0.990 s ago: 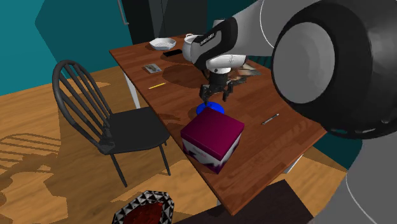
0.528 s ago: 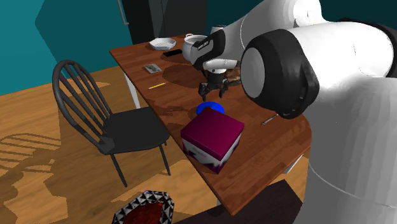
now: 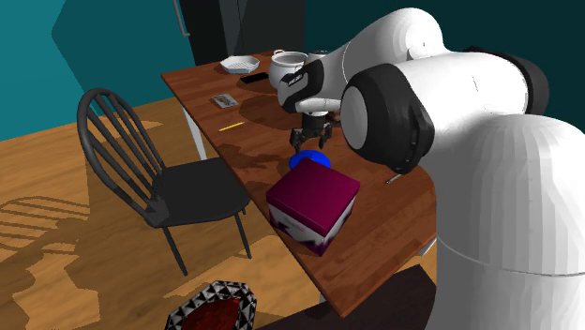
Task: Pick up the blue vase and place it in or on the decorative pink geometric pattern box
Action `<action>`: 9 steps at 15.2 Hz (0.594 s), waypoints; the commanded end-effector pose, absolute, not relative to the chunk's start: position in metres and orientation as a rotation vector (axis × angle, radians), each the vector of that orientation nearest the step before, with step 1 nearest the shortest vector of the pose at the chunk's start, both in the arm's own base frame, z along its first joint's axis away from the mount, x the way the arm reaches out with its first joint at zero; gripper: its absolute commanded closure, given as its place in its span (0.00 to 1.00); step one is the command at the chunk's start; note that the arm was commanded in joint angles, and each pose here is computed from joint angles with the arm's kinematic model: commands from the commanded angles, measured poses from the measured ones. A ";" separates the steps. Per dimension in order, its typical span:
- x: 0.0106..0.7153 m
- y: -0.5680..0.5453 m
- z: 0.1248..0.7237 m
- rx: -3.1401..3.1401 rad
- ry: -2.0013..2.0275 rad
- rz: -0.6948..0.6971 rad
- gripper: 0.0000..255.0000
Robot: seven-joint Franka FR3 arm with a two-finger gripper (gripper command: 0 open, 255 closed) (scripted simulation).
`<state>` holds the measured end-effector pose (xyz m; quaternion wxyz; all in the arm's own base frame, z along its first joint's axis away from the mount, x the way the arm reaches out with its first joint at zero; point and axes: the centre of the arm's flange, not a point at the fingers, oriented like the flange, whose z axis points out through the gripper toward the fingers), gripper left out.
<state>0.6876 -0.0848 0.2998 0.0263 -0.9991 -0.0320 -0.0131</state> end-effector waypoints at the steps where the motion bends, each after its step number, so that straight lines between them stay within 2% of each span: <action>1: 0.687 -0.085 0.291 -3.087 -0.099 -0.041 0.00; 8: 0.687 -0.085 0.291 -3.087 -0.099 -0.041 0.00; 9: 0.687 -0.085 0.291 -3.087 -0.099 -0.041 1.00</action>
